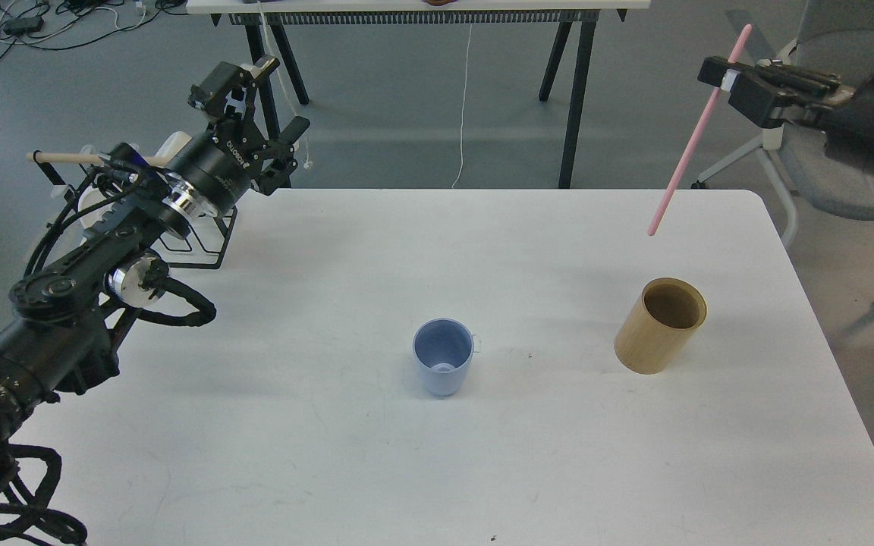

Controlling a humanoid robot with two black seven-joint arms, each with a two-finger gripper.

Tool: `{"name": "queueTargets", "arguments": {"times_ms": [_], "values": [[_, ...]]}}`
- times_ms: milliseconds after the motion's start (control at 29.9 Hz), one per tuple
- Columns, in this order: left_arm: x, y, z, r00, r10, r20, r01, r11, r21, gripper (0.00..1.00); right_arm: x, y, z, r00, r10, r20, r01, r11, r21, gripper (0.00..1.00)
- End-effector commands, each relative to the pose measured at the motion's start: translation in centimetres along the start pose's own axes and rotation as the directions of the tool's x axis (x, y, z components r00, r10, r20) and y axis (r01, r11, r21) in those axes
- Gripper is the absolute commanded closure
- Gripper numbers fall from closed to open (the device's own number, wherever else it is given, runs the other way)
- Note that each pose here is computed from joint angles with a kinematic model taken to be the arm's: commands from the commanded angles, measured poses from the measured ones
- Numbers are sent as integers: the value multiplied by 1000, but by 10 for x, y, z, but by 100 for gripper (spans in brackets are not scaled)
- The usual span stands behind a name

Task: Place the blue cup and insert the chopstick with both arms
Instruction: 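Carry the pink straw over the blue cup with the right gripper, then lower the straw into the blue cup and open the right gripper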

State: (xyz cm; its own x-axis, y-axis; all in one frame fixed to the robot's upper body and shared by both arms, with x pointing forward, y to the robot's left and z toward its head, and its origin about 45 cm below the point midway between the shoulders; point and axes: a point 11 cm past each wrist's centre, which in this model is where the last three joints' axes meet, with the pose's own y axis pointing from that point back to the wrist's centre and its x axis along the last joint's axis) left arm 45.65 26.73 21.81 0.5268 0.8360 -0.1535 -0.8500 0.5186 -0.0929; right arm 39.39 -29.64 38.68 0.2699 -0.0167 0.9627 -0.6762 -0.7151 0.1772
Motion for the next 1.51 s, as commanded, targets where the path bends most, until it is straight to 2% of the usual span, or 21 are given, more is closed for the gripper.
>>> {"name": "queueTargets", "arguments": {"times_ms": [0, 100, 268, 469, 1037, 1472], "values": [[2, 8, -12, 1000, 13, -8, -13, 1000, 26, 6, -9, -41, -27, 995, -51, -82, 59, 992, 108, 93], [6, 14, -19, 1000, 29, -11, -28, 999, 41, 6, -25, -79, -53, 989, -86, -120, 108, 974, 197, 93], [14, 23, -28, 998, 60, -13, -59, 996, 63, 6, -61, -137, -83, 977, -150, -148, 186, 944, 273, 94], [16, 31, -36, 997, 74, -21, -72, 994, 79, 6, -86, -171, -113, 979, -132, -158, 179, 924, 339, 95], [22, 38, -47, 994, 106, -25, -103, 989, 104, 5, -141, -171, -124, 973, -196, -122, 228, 902, 368, 95], [21, 38, -47, 994, 106, -27, -103, 989, 105, 5, -160, -167, -124, 963, -238, -124, 267, 891, 367, 90]]}}
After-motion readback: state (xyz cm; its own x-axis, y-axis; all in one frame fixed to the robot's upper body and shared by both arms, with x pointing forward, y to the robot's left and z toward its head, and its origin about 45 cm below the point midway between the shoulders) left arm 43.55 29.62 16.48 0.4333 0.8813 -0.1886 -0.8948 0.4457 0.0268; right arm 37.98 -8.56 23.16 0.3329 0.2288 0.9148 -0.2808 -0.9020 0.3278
